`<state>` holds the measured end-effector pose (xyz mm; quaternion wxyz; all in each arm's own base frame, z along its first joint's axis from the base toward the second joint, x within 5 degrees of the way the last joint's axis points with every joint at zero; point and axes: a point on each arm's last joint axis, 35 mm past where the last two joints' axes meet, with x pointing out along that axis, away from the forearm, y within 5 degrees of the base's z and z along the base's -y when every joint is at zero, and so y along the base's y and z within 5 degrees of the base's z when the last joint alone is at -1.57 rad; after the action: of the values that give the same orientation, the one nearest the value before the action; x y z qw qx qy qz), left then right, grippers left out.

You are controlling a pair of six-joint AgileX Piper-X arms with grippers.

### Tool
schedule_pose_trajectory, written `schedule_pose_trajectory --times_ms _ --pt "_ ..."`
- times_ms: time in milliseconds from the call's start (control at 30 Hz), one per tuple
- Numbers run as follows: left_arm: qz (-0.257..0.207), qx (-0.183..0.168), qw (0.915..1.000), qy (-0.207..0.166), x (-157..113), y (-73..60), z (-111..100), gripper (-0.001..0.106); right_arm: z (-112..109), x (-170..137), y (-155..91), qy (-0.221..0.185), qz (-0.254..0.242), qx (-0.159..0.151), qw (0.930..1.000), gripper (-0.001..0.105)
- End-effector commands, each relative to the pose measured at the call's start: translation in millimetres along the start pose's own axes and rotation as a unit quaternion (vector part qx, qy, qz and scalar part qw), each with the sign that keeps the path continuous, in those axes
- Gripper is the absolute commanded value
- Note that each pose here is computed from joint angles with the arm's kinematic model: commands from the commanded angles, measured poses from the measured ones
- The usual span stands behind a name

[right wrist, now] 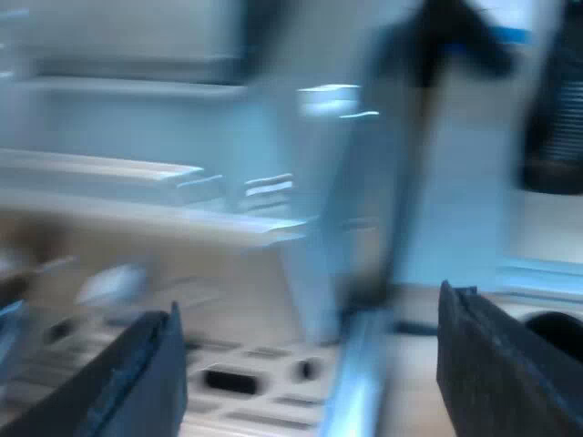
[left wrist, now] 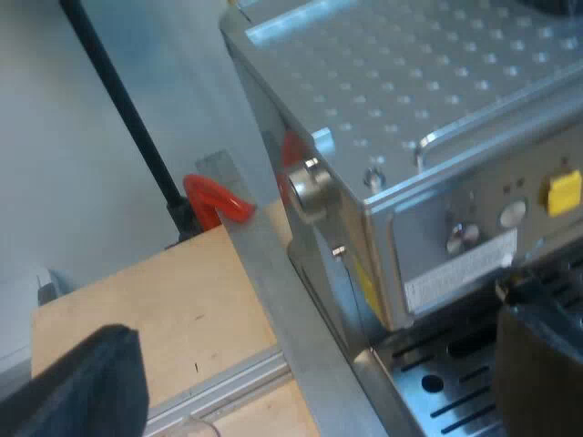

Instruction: Put the handle in the coffee machine

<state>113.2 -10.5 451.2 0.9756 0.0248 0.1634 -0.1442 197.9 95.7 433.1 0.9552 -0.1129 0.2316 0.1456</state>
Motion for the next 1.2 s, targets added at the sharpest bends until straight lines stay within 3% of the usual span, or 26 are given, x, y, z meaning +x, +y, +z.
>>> schedule_pose_trajectory --times_ms 33,167,333,700,833,1033,1200 --pt "0.0 -0.013 0.9999 -0.01 -6 -1.6 2 0.078 -2 -16 -23 -0.006 -0.042 0.008 0.9991 0.062" --pt "-0.007 -0.009 0.9996 -0.026 -17 -5.1 2 0.078 -13 -37 -52 0.005 -0.11 0.017 0.9937 0.062" --pt "-0.007 -0.003 0.999 -0.044 -30 -9.1 0 0.078 -32 -59 -69 0.013 -0.167 0.018 0.9858 0.062" --pt "-0.003 0.005 0.9934 -0.114 -86 -25.6 -13 0.078 -85 -110 -53 -0.032 -0.204 0.017 0.9782 0.062" --pt "-0.004 0.0 0.9952 -0.098 -104 -32.3 -30 0.078 -107 -134 -42 -0.072 -0.214 0.017 0.9741 0.062" --pt "-0.003 0.007 0.9945 -0.105 -124 -40.9 -63 0.078 -138 -163 -28 -0.128 -0.227 0.017 0.9654 0.062" --pt "0.0 0.031 0.9931 -0.113 -143 -49.9 -104 0.078 -162 -182 -18 -0.171 -0.239 0.003 0.9558 0.062"
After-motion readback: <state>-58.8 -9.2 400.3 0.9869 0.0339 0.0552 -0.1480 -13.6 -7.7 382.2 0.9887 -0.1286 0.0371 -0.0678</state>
